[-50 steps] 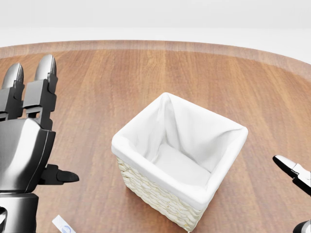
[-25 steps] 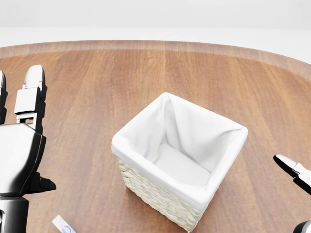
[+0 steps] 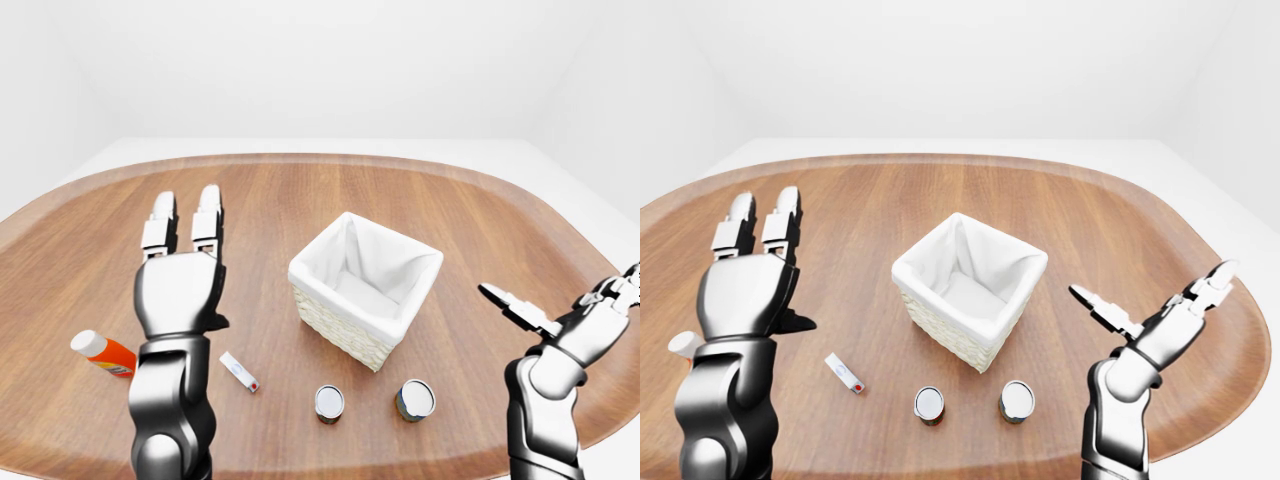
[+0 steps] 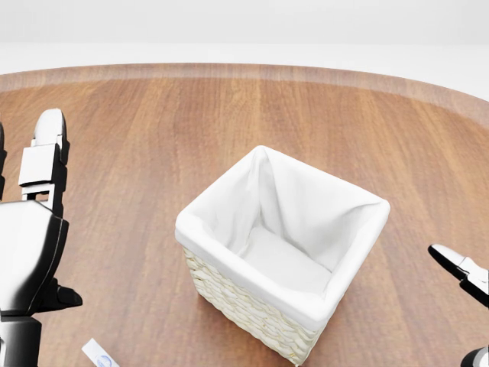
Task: Pick up the alphabet soup and the cream cheese box, and put them in the basket.
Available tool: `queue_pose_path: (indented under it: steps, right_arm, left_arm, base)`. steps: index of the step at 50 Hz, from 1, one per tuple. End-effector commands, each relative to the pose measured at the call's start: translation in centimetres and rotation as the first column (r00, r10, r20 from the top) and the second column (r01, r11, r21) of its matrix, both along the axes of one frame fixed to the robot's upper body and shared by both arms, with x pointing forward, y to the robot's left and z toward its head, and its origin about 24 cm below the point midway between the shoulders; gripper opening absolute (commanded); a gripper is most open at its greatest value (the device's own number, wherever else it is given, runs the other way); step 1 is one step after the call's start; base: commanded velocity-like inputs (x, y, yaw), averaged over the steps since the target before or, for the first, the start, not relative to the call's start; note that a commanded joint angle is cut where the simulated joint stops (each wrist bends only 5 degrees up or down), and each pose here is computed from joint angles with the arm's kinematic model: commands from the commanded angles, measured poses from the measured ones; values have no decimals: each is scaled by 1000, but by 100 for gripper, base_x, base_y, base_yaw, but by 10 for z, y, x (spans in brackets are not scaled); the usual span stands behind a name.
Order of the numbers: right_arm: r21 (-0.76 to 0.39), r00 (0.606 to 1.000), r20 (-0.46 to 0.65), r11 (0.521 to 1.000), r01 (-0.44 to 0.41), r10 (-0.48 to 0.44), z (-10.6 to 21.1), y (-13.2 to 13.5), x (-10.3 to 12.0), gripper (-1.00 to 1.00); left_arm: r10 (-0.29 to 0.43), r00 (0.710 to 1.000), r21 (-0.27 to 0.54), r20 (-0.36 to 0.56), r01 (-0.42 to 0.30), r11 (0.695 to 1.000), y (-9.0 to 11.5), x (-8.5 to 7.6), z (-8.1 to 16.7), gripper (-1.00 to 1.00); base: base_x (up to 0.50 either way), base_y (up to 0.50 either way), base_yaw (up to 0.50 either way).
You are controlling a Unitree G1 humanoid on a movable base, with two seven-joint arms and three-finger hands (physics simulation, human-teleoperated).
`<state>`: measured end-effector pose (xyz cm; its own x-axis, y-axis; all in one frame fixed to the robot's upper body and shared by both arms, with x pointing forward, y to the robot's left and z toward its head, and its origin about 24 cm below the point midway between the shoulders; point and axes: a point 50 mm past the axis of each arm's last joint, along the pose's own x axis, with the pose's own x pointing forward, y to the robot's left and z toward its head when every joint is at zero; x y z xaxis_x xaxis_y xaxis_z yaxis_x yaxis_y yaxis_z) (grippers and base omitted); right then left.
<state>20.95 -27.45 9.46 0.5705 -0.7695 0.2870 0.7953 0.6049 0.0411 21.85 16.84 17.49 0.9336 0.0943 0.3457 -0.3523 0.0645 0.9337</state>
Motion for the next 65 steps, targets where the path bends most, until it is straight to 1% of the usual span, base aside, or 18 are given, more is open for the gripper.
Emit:
queue_pose_path:
  steps: [1,7,13,15,20,21,22,23,25,32,33,35,45,51,52,55,62,65]
  right_arm:
    - [-12,1000,-18,1000,-1,1,-2,0,1,100]
    - [-6,1000,-23,1000,-3,3,-4,0,2,100]
    - [-8,1000,-24,1000,-5,5,-4,1,2,100]
    - [-6,1000,-28,1000,-5,4,-5,1,3,100]
    - [-9,1000,-23,1000,-5,5,-4,1,2,100]
    - [-9,1000,-25,1000,-5,4,-4,1,2,100]
    - [-9,1000,-27,1000,-4,4,-4,1,2,100]
    - [-8,1000,-26,1000,-3,3,-4,1,2,100]
    - [-7,1000,-31,1000,-3,3,-5,1,2,100]
    - [-11,1000,-31,1000,-4,3,-5,1,2,100]
    - [-10,999,-33,1000,-3,3,-5,1,3,100]
    - [-14,1000,-30,1000,-4,4,-4,1,2,100]
    - [-14,999,-35,1000,-5,5,-5,1,4,100]
    - [-16,999,-39,1000,-6,5,-6,1,4,100]
    - [-16,999,-41,1000,-5,4,-6,0,5,100]
    - [-17,999,-35,1000,-6,5,-5,0,4,100]
    - [-14,999,-36,1000,-4,3,-5,0,4,100]
    - [-13,999,-41,1000,-4,3,-6,0,4,100]
  left_arm:
    - [21,998,0,-61,-21,1000,4,-6,-13,100]
    - [29,992,1,-124,-30,1000,6,-10,-31,100]
    - [23,988,-17,-155,-26,1000,5,-12,-44,100]
    - [17,984,-20,-175,-21,1000,4,-12,-55,100]
    - [9,982,-14,-187,-11,1000,1,-15,-70,100]
    - [-4,982,-41,-188,-4,999,1,-16,-72,100]
    - [-6,983,-45,-183,-2,999,1,-17,-73,100]
    - [0,983,-24,-183,-4,1000,1,-18,-75,100]
    - [-1,982,-28,-187,-4,1000,1,-21,-80,100]
    - [27,979,25,-204,-22,999,4,-27,-85,100]
    - [35,981,48,-193,-26,999,3,-29,-82,100]
    - [47,973,76,-224,-30,997,3,-33,-87,100]
    - [68,969,78,-236,-51,996,7,-45,-84,100]
    - [52,960,110,-275,-22,994,5,-45,-99,100]
    - [47,963,125,-264,-14,992,4,-45,-99,100]
    - [37,964,129,-262,-3,992,1,-45,-99,100]
    - [15,958,128,-288,23,992,-4,-43,-114,100]
    - [7,950,138,-311,38,990,-5,-43,-128,100]
  base:
    - [0,0,0]
    - [0,0,0]
    - [0,0,0]
    - [0,0,0]
    - [0,0,0]
    - [0,0,0]
    - [0,0,0]
    - [0,0,0]
    - [0,0,0]
    - [0,0,0]
    - [0,0,0]
    - [0,0,0]
    - [0,0,0]
    - [0,0,0]
    - [0,0,0]
    - [0,0,0]
    - [0,0,0]
    - [0,0,0]
